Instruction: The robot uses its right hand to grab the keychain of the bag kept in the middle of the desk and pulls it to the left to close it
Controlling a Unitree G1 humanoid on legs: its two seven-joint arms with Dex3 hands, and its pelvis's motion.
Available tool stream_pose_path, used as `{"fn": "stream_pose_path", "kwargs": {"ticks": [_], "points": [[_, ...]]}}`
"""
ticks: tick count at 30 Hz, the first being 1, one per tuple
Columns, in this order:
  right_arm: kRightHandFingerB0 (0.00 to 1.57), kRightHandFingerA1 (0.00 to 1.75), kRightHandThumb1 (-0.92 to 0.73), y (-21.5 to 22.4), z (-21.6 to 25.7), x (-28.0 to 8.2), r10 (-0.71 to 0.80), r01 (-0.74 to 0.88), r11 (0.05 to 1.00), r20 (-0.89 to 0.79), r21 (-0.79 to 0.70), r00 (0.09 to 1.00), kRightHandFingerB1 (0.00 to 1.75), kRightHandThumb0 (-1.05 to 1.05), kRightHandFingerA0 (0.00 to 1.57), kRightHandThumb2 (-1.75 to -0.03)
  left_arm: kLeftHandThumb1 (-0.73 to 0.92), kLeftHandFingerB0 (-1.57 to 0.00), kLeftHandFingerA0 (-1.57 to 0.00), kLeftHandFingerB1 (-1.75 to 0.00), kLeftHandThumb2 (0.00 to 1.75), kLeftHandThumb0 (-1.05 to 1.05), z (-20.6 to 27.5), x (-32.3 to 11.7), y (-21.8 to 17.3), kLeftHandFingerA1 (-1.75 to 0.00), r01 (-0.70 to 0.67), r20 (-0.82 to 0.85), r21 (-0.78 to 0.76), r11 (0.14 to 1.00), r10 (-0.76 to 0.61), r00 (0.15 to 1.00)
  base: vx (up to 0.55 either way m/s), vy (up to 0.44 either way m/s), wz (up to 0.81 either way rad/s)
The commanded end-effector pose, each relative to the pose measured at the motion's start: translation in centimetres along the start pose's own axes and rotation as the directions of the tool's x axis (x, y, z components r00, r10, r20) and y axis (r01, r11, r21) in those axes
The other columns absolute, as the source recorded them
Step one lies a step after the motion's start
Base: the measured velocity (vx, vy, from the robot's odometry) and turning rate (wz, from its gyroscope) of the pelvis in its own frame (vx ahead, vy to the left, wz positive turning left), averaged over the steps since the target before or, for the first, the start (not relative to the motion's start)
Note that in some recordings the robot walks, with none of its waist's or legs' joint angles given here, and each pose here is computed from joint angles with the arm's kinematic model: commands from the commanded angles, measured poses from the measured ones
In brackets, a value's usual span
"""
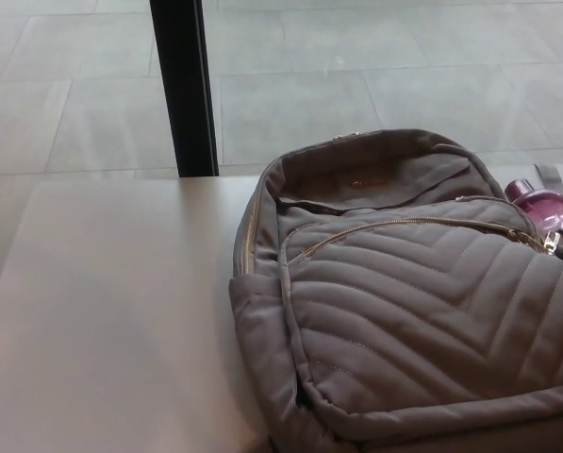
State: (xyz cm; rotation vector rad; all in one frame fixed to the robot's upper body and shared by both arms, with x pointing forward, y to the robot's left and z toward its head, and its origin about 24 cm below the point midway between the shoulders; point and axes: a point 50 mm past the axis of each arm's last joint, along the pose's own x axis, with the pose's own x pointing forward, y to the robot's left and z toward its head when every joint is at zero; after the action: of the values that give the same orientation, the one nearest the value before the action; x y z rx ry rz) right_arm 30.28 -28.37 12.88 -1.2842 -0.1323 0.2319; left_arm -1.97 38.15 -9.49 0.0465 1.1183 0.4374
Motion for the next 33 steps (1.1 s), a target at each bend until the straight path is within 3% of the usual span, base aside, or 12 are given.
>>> {"fn": "stream_pose_path", "kwargs": {"ticks": [1,7,9,12,13,16,17,22,23,25,28,33], "points": [[0.72,1.73,-0.67,-0.1,0.3,0.1,-0.03,0.028,0.998,0.026,0.052,0.999,1.51,-0.25,0.89,-0.94,0.8,-0.2,-0.43,-0.54,1.15,-0.87,-0.4,-0.2,0.1,-0.69,-0.011,-0.001,-0.044,0.999,0.011,1.0,0.0,0.0,0.0],[0.75,1.71,-0.6,-0.8,0.3,0.5,-0.057,0.055,0.99,0.012,0.133,0.998,1.5,-0.23,0.91,-1.0,0.79,-0.22,-0.48,-0.56,1.17,-0.88,-0.5,-0.1,-0.1,-0.72,-0.022,-0.008,-0.042,0.999,0.022,1.0,0.0,0.0,0.0],[0.78,1.68,-0.57,-1.0,0.4,0.7,-0.074,0.071,0.985,0.011,0.159,0.997,1.43,-0.22,0.93,-1.03,0.92,-0.24,-0.48,-0.47,0.77,-0.9,-0.6,-0.1,0.0,-0.7,-0.023,-0.013,-0.049,0.999,0.023,1.0,0.0,0.0,0.0],[0.8,1.66,-0.52,-1.6,0.5,1.1,-0.08,0.078,0.977,0.005,0.198,0.997,1.43,-0.23,0.91,-1.11,0.78,-0.21,-0.46,-0.55,1.16,-0.86,-0.7,-0.2,0.1,-0.71,-0.026,-0.013,-0.049,0.998,0.025,1.0,0.0,0.0,0.0],[0.93,1.32,-0.51,-2.0,0.6,1.2,-0.092,0.089,0.97,0.003,0.228,0.996,1.16,-0.27,1.16,-1.13,0.92,-0.23,-0.47,-0.46,0.79,-0.88,-0.7,-0.2,0.1,-0.68,-0.026,-0.017,-0.051,0.998,0.025,1.0,0.0,0.0,0.0],[0.87,1.62,-0.46,-2.5,0.6,1.6,-0.128,0.126,0.946,-0.012,0.298,0.992,1.35,-0.21,0.9,-1.16,0.8,-0.21,-0.46,-0.55,1.16,-0.89,-0.9,-0.3,0.2,-0.71,-0.026,-0.017,-0.066,0.997,0.025,1.0,0.0,0.0,0.0],[0.89,1.62,-0.47,-2.7,0.7,1.6,-0.14,0.139,0.939,-0.02,0.315,0.99,1.35,-0.19,0.91,-1.17,0.92,-0.25,-0.48,-0.47,0.78,-0.89,-0.8,-0.3,0.2,-0.68,-0.029,-0.016,-0.063,0.998,0.028,0.999,0.0,0.0,0.0],[0.9,1.61,-0.5,-3.5,0.8,2.0,-0.153,0.16,0.918,-0.047,0.364,0.987,1.34,-0.15,0.93,-1.1,0.92,-0.25,-0.46,-0.5,0.79,-0.9,-0.7,-0.3,0.2,-0.7,-0.022,-0.004,-0.074,0.997,0.022,1.0,0.0,0.0,0.0],[0.89,1.64,-0.48,-3.8,1.0,2.1,-0.161,0.162,0.917,-0.034,0.366,0.986,1.37,-0.13,0.92,-1.12,0.8,-0.21,-0.43,-0.54,1.16,-0.86,-0.7,-0.3,0.3,-0.69,-0.027,-0.01,-0.067,0.997,0.027,1.0,0.0,0.0,0.0],[0.89,1.64,-0.48,-3.9,1.1,2.3,-0.161,0.162,0.916,-0.033,0.368,0.986,1.38,-0.13,0.92,-1.13,0.92,-0.25,-0.46,-0.47,0.8,-0.87,-0.8,-0.3,0.3,-0.68,-0.031,-0.01,-0.067,0.997,0.03,0.999,0.0,0.0,0.0],[0.86,1.64,-0.48,-4.2,1.4,2.5,-0.166,0.163,0.921,-0.021,0.354,0.986,1.35,-0.17,0.92,-1.17,0.8,-0.22,-0.44,-0.56,1.16,-0.86,-0.7,-0.3,0.3,-0.71,-0.028,-0.008,-0.072,0.997,0.027,1.0,0.0,0.0,0.0],[0.88,1.64,-0.48,-4.4,1.7,2.8,-0.175,0.162,0.922,0.003,0.353,0.985,1.32,-0.16,0.93,-1.17,0.92,-0.26,-0.47,-0.47,0.8,-0.9,-0.8,-0.3,0.2,-0.68,-0.028,-0.008,-0.068,0.997,0.028,1.0,0.0,0.0,0.0]]}}
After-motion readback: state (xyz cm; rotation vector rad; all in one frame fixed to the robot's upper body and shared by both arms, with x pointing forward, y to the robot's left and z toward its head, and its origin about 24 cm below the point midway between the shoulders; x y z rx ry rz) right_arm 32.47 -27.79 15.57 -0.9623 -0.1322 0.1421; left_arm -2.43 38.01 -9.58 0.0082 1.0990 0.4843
